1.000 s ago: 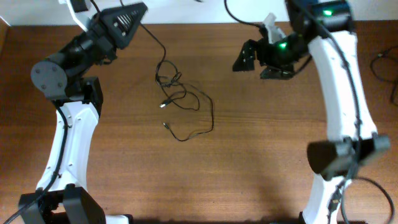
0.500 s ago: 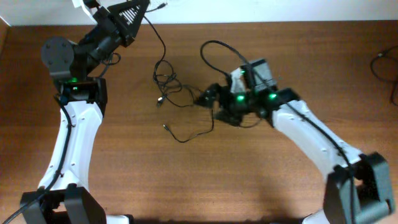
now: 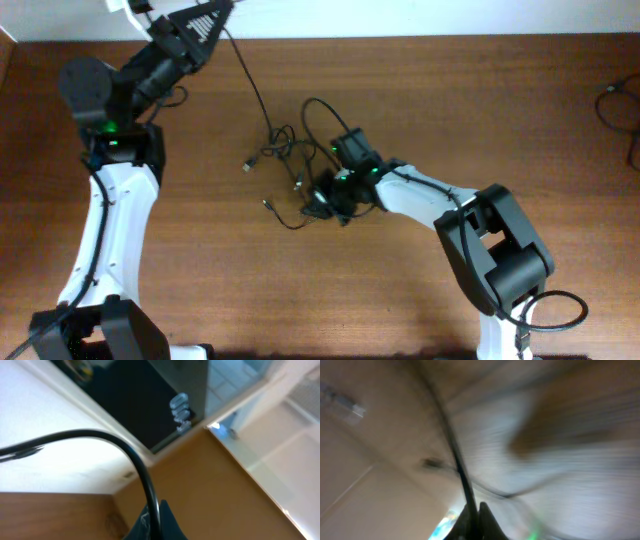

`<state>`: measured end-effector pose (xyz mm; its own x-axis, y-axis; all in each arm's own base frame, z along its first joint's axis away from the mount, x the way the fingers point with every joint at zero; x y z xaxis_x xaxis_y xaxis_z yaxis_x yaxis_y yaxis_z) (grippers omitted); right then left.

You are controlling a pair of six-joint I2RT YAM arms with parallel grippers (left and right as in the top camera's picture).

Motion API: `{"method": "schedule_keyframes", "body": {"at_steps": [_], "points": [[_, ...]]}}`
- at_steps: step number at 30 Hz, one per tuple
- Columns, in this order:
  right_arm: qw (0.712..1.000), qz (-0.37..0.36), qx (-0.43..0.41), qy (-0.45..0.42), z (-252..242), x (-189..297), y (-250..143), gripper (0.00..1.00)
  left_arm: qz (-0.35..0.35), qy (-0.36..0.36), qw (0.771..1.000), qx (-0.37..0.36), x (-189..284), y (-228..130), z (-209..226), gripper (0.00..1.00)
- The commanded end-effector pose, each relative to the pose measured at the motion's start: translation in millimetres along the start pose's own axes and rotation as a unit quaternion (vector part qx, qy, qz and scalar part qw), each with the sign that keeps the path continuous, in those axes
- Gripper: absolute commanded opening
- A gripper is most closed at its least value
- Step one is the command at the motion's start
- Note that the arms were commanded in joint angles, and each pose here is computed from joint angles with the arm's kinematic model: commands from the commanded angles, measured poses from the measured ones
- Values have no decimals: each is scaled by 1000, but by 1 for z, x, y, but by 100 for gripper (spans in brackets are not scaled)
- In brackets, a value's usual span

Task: Untangle cables

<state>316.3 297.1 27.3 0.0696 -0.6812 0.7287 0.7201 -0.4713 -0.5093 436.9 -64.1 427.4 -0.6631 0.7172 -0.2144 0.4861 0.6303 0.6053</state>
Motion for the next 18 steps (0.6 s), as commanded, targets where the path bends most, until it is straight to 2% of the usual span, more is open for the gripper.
{"method": "schedule_keyframes", "body": {"at_steps": [1,3,5,8,10,12,16,18], "points": [[985,-139,48,-95,-48,59,63,4,-97,161,980,-59,57,52,67,0],[977,-175,59,-105,-55,99,77,4,-114,238,963,-62,87,61,99,0],[967,-225,66,-95,-58,153,90,4,-128,326,934,-64,123,67,130,0],[953,-289,55,-75,-65,217,97,4,-134,411,899,-62,156,66,156,0],[933,-349,35,-73,-82,270,100,4,-137,470,870,-53,178,62,172,0],[918,-390,10,-72,-98,306,98,4,-138,503,852,-44,191,58,180,0],[901,-429,-17,-63,-126,353,85,4,-98,524,846,5,194,30,190,0],[903,-424,-29,-68,-134,356,78,4,-52,508,858,48,186,4,190,0]]}}
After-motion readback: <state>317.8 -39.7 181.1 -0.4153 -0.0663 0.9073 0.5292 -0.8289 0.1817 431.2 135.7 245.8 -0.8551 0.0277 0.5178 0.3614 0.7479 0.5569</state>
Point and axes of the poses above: each gripper's point midway between its finger pads, its own x axis back along the fingers, its own z axis along the line the jaws close on, y = z × x, the point moved 2 cm from there along x, back along the fingers, and after that the axes turned 3 degrees about -x, right-handed, at the moved point
